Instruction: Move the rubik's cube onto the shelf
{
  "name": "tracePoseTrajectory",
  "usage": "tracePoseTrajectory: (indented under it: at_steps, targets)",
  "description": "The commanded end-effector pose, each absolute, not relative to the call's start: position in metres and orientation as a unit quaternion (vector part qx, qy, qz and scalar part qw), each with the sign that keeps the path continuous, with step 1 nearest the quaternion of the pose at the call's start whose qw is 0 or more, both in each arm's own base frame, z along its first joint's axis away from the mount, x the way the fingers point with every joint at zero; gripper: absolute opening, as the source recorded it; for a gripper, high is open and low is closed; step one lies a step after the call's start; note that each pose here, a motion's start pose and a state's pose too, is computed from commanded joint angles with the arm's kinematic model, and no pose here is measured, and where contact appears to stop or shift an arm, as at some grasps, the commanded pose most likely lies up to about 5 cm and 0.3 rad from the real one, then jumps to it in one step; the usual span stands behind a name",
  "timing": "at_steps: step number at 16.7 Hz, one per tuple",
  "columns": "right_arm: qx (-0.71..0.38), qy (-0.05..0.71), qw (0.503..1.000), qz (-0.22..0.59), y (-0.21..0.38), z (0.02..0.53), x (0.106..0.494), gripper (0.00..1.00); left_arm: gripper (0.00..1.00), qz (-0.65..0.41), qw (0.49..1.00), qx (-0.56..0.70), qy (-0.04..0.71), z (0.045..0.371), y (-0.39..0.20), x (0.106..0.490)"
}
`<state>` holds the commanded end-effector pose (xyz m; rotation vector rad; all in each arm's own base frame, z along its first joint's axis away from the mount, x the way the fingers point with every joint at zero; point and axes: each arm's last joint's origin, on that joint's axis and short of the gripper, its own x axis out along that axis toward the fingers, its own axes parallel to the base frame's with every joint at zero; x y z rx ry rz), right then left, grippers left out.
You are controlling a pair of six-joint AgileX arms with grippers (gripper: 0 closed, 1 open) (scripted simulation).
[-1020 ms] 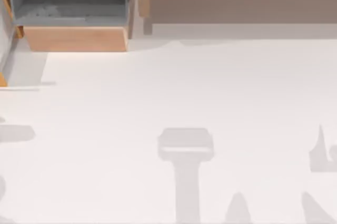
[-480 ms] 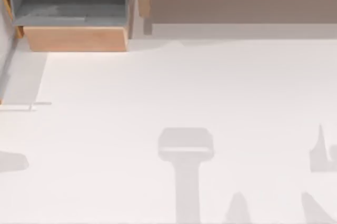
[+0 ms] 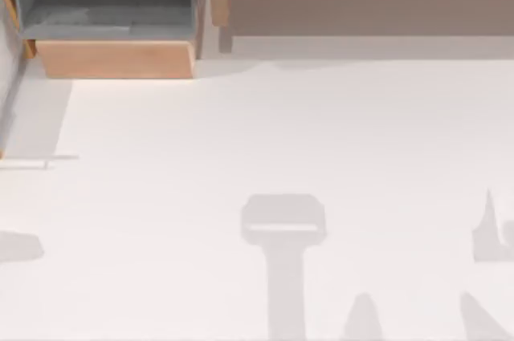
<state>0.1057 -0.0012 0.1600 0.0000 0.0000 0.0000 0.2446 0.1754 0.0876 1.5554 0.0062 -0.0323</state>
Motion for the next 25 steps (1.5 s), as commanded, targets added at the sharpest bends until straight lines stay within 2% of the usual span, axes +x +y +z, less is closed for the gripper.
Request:
tracePoseTrajectory:
  at_steps: [6,7,15,21,25]
  targets:
    - [0.0,0.0,1.0,0.0,-0.001,0.16,0.106,1.0,0.98,-0.015,0.712,0.702,0.003,0.088,0.175,0.245]
    - [0.0,0.0,1.0,0.0,-0.001,0.16,0.106,1.0,1.0,-0.015,0.712,0.702,0.003,0.088,0.175,0.245]
    - [0.0,0.0,1.0,0.0,-0.001,0.16,0.106,1.0,1.0,-0.015,0.712,0.702,0.002,0.088,0.175,0.245]
    - [0.0,0.0,1.0,0.0,-0.001,0.16,0.106,1.0,1.0,-0.015,0.712,0.702,0.002,0.088,0.176,0.225]
    - [0.0,0.0,1.0,0.0,-0.001,0.16,0.106,1.0,1.0,-0.017,0.713,0.701,0.002,0.087,0.175,0.226]
